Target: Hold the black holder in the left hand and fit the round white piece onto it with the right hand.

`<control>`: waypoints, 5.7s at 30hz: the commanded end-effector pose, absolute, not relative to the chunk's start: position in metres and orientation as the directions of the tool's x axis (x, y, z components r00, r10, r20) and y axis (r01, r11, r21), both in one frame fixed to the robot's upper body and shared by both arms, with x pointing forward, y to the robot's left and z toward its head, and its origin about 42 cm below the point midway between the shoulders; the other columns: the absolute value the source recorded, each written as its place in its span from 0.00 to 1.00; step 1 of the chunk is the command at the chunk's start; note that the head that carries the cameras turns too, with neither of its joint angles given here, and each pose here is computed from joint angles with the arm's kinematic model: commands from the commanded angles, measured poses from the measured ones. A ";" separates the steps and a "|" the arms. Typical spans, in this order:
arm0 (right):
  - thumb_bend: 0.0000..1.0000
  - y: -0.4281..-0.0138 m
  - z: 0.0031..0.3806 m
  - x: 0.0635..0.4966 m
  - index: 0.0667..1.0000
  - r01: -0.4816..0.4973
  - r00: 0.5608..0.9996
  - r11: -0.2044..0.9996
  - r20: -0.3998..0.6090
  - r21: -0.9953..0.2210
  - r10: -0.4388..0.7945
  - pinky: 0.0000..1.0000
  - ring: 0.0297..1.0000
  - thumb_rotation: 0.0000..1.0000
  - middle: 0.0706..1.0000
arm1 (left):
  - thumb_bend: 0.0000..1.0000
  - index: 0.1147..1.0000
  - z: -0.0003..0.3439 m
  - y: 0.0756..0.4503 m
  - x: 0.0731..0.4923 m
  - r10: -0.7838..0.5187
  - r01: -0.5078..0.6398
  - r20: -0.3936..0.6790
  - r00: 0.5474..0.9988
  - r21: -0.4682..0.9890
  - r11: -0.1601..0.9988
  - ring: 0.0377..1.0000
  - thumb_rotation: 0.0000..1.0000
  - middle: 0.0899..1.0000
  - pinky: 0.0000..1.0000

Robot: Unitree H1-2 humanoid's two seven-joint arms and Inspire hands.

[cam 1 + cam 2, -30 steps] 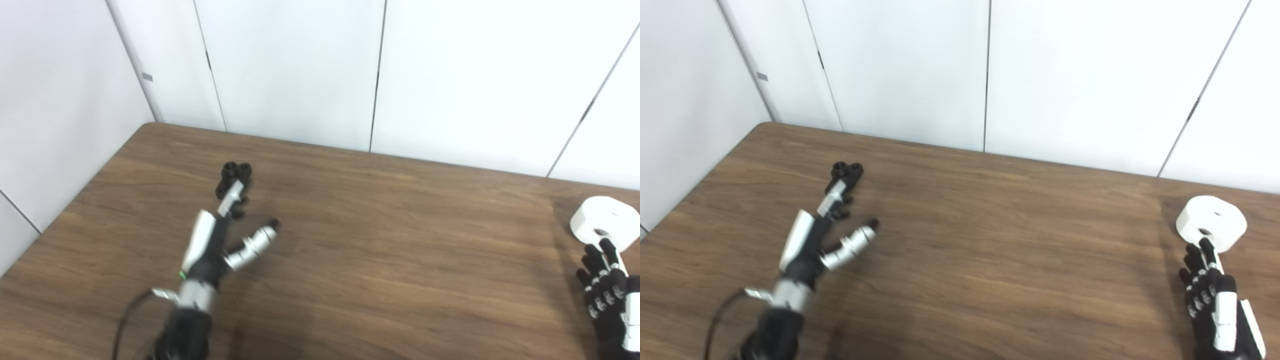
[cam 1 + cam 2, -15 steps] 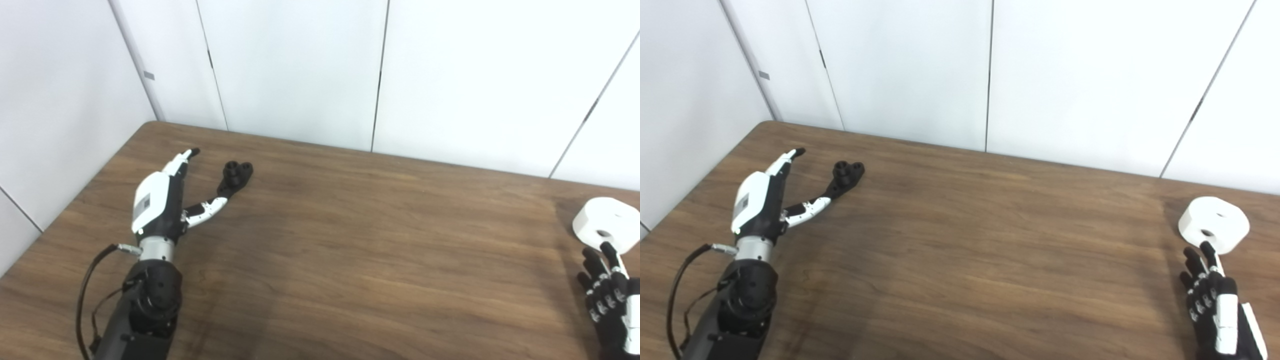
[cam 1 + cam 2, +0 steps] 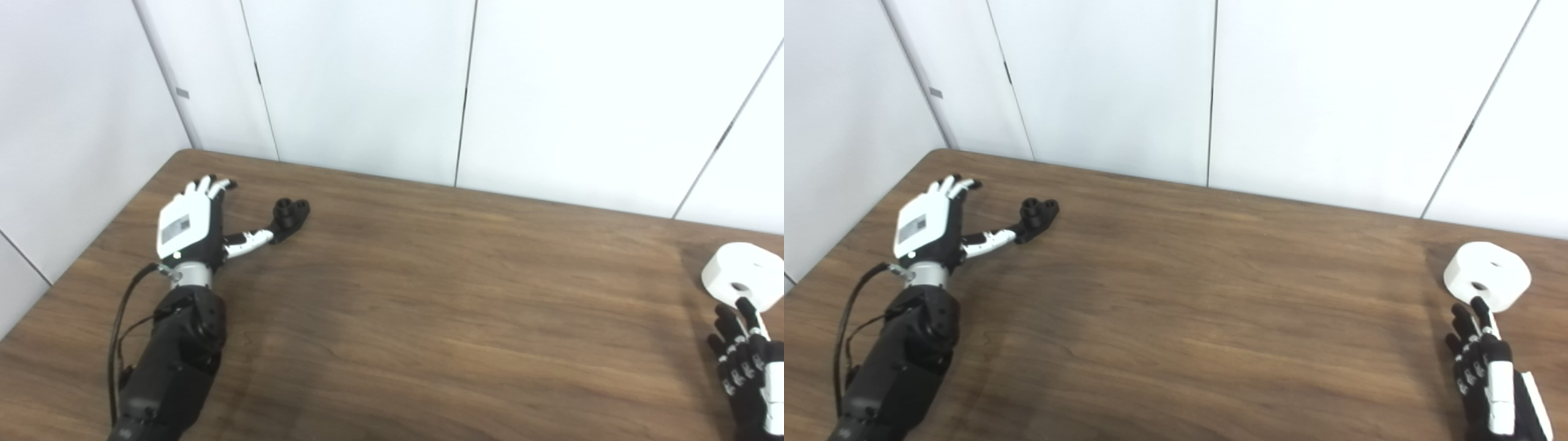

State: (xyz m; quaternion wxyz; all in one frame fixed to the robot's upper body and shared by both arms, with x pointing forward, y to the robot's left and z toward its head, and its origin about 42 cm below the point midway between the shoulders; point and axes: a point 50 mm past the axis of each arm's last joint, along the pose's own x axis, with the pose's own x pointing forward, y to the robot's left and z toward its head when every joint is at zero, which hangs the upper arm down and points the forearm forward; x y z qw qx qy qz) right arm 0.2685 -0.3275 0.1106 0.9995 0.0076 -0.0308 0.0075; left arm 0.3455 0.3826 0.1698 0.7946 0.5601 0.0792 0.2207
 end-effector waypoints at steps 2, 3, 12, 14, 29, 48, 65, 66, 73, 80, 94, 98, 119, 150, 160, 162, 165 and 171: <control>0.63 -0.320 0.082 0.248 1.00 -0.009 1.000 0.998 -0.017 0.054 0.009 1.00 1.00 0.95 0.96 | 0.93 0.80 0.196 0.384 0.367 0.423 -0.303 0.197 0.885 0.932 0.200 1.00 0.56 0.97 1.00; 0.63 -0.320 0.083 0.248 1.00 -0.008 1.000 0.998 -0.016 0.055 0.009 1.00 1.00 0.94 0.96 | 0.94 0.80 0.196 0.383 0.369 0.422 -0.297 0.191 0.886 0.934 0.199 1.00 0.57 0.97 1.00; 0.63 -0.318 0.084 0.247 1.00 -0.013 1.000 0.999 -0.014 0.050 0.014 1.00 1.00 0.95 0.96 | 1.00 0.82 0.189 0.365 0.385 0.419 -0.211 0.098 0.903 0.950 0.231 1.00 0.67 0.98 1.00; 0.64 -0.317 0.084 0.247 1.00 -0.014 1.000 0.999 -0.016 0.053 0.014 1.00 1.00 0.95 0.96 | 1.00 0.81 0.186 0.362 0.387 0.421 -0.208 0.095 0.902 0.950 0.232 1.00 0.68 0.98 1.00; 0.64 -0.314 0.087 0.245 1.00 -0.022 1.000 0.999 -0.010 0.050 0.023 1.00 1.00 0.92 0.97 | 0.93 0.79 0.179 0.364 0.400 0.466 -0.232 0.134 0.875 0.959 0.160 1.00 0.58 0.96 1.00; 0.62 -0.311 0.090 0.243 1.00 -0.029 0.999 0.998 -0.012 0.052 0.030 1.00 1.00 0.93 0.96 | 0.88 0.63 0.181 0.352 0.408 0.466 -0.317 0.209 0.860 0.934 0.166 0.94 0.46 0.87 0.99; 0.63 -0.312 0.092 0.243 1.00 -0.046 0.999 0.998 -0.002 0.052 0.046 1.00 1.00 0.93 0.97 | 0.85 0.50 0.176 0.354 0.409 0.467 -0.337 0.233 0.853 0.929 0.152 0.86 0.30 0.76 0.88; 0.63 -0.312 0.092 0.243 1.00 -0.048 0.999 0.998 -0.002 0.047 0.048 1.00 1.00 0.93 0.97 | 0.85 0.50 0.176 0.353 0.409 0.466 -0.337 0.232 0.854 0.929 0.154 0.86 0.29 0.76 0.89; 0.65 -0.311 0.093 0.242 1.00 -0.056 0.998 0.998 -0.001 0.037 0.056 1.00 1.00 0.92 0.97 | 0.88 0.49 0.173 0.355 0.408 0.462 -0.326 0.227 0.857 0.934 0.147 0.85 0.22 0.76 0.87; 0.68 -0.312 0.093 0.243 1.00 -0.065 0.998 0.997 0.006 0.042 0.065 1.00 1.00 0.88 0.96 | 0.89 0.52 0.168 0.358 0.408 0.467 -0.295 0.205 0.860 0.947 0.128 0.84 0.23 0.75 0.84; 0.69 -0.309 0.096 0.243 1.00 -0.072 0.997 0.997 0.015 0.031 0.071 1.00 1.00 0.87 0.93 | 0.90 0.46 0.160 0.360 0.409 0.456 -0.259 0.175 0.873 0.957 0.129 0.82 0.23 0.72 0.80; 0.68 -0.309 0.097 0.242 1.00 -0.075 0.997 0.997 0.020 0.033 0.074 1.00 1.00 0.87 0.93 | 0.67 0.42 0.159 0.359 0.410 0.447 -0.243 0.162 0.879 0.961 0.130 0.83 0.13 0.72 0.82; 0.66 -0.308 0.099 0.243 1.00 -0.077 0.997 0.997 0.023 0.015 0.077 1.00 1.00 0.88 0.93 | 0.52 0.41 0.161 0.357 0.410 0.438 -0.261 0.135 0.889 0.934 0.243 0.82 0.04 0.70 0.80; 0.63 -0.277 0.110 0.248 1.00 -0.084 0.996 0.996 0.028 0.008 0.084 1.00 1.00 0.90 0.94 | 0.51 0.42 0.180 0.238 0.316 -0.096 -0.054 0.097 0.991 0.926 0.373 0.83 0.06 0.74 0.74; 0.59 -0.260 0.121 0.247 1.00 -0.066 0.998 0.998 0.023 -0.006 0.066 1.00 0.99 0.92 0.93 | 0.52 0.42 0.166 0.202 0.271 -0.295 0.062 0.053 0.954 0.928 0.367 0.84 0.06 0.75 0.72; 0.58 -0.257 0.123 0.247 1.00 -0.064 0.998 0.998 0.023 -0.006 0.064 1.00 0.99 0.92 0.92 | 0.52 0.42 0.163 0.197 0.265 -0.321 0.078 0.049 0.946 0.925 0.371 0.84 0.05 0.75 0.72; 0.57 -0.253 0.127 0.247 1.00 -0.064 0.998 0.998 0.020 -0.014 0.064 1.00 0.99 0.92 0.93 | 0.52 0.42 0.159 0.189 0.255 -0.361 0.103 0.040 0.932 0.924 0.369 0.83 0.05 0.74 0.74; 0.57 -0.249 0.134 0.248 1.00 -0.061 0.998 0.998 0.022 -0.017 0.062 1.00 0.99 0.92 0.93 | 0.52 0.42 0.151 0.179 0.240 -0.440 0.162 0.024 0.898 0.911 0.380 0.83 0.05 0.74 0.78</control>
